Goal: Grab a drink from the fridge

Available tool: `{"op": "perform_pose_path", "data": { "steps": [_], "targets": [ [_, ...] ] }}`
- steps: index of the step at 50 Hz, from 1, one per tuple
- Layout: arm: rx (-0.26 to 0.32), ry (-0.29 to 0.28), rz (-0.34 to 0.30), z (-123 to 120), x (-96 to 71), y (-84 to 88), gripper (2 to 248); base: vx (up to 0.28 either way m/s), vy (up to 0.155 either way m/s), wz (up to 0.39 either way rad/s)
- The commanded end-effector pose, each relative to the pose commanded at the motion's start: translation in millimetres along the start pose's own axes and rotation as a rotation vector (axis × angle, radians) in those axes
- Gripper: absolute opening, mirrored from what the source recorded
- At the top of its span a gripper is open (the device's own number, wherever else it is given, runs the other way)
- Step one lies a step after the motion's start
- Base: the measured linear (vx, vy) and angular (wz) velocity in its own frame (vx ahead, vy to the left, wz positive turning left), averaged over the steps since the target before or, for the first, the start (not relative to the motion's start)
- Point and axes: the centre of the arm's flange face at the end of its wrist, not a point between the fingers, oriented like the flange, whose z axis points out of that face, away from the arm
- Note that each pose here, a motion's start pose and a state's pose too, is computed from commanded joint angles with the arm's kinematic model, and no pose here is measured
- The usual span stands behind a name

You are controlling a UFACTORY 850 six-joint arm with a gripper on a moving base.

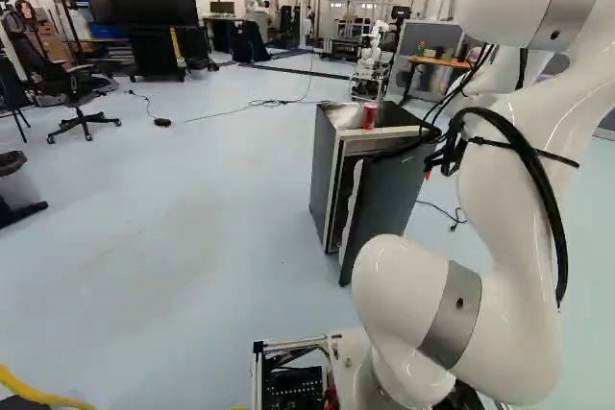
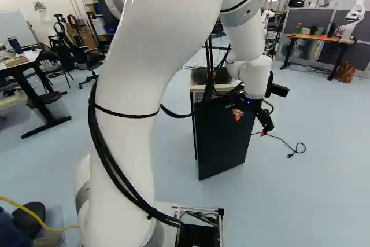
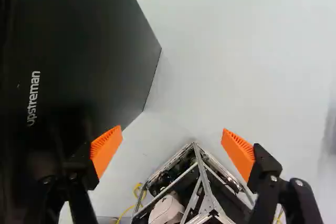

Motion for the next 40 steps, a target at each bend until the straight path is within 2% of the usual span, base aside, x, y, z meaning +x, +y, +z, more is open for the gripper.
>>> {"op": "perform_pose_path", "data": {
  "steps": [40],
  "targets": [
    [0.025,0.106,-0.100,-10.7,-40.3,-53.3,247,0.000,0.000,0.000]
  ]
}}
